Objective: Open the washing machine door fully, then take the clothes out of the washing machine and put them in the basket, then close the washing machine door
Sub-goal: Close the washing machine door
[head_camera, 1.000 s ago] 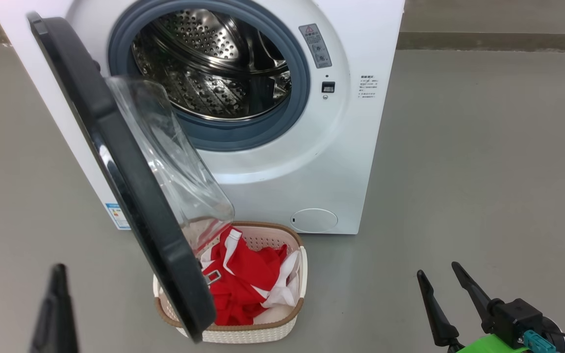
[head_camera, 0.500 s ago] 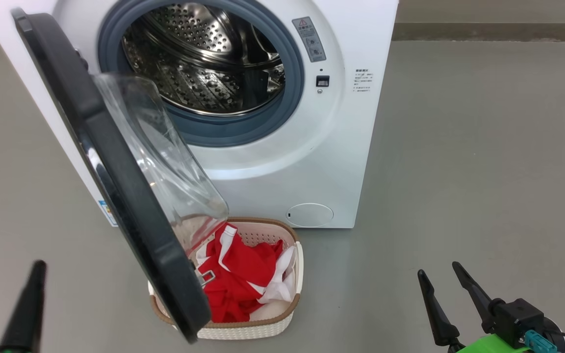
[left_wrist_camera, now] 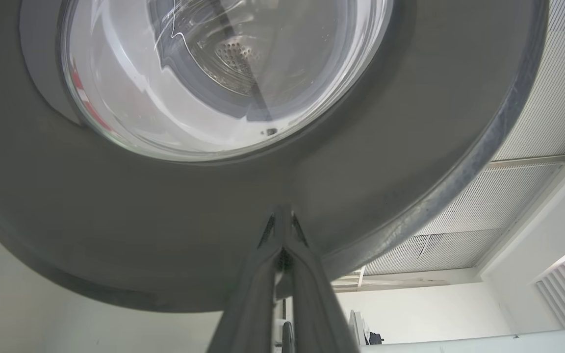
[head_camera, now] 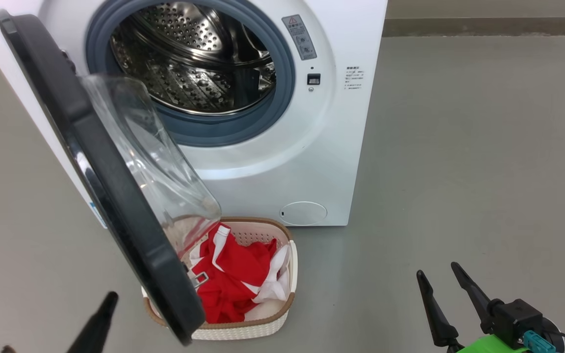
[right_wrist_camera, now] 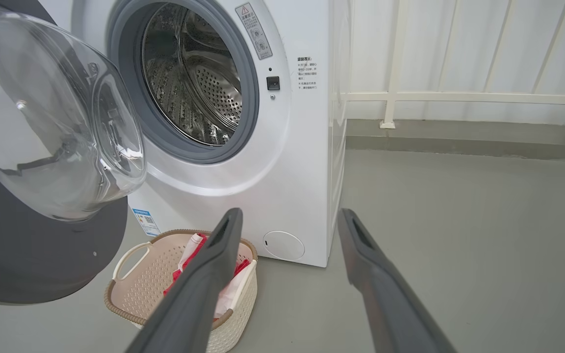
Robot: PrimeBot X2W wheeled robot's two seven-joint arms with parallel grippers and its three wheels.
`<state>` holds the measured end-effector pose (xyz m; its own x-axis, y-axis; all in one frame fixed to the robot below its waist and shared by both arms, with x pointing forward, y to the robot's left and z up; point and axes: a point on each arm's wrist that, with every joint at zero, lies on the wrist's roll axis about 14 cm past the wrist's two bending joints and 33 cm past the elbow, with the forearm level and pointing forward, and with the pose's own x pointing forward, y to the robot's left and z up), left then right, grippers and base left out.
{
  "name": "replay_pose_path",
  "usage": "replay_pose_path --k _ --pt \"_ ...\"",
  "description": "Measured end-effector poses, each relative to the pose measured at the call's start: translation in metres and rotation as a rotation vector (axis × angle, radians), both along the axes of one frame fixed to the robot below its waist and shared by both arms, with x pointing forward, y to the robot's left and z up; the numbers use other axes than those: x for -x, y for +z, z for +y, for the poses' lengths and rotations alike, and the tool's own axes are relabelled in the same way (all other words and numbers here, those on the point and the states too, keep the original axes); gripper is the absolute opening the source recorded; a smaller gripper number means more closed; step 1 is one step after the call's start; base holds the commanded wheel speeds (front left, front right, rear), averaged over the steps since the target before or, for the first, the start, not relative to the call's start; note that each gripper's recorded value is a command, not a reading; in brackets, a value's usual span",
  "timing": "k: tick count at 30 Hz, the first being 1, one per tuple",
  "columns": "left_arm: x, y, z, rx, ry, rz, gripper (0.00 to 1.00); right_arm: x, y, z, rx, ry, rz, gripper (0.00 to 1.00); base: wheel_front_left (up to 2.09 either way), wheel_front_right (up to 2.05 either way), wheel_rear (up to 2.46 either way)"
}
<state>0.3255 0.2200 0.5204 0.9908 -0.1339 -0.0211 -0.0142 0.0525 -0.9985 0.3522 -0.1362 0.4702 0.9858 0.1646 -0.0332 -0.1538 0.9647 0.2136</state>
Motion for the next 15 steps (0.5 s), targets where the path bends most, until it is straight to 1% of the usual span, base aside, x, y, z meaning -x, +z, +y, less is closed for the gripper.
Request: replay_pose_path --k 6,15 --pt "-0.001 -0.007 -0.018 0.033 -0.08 0.019 0.0 0.002 -0.001 -0.004 0.0 -0.012 0.003 1.0 0.0 0.0 0.0" --pt "-0.004 -0.009 -0.034 0.051 -0.146 0.019 0.0 0.004 -0.002 -0.009 -0.009 -0.031 0.006 1.0 0.0 0.0 0.0"
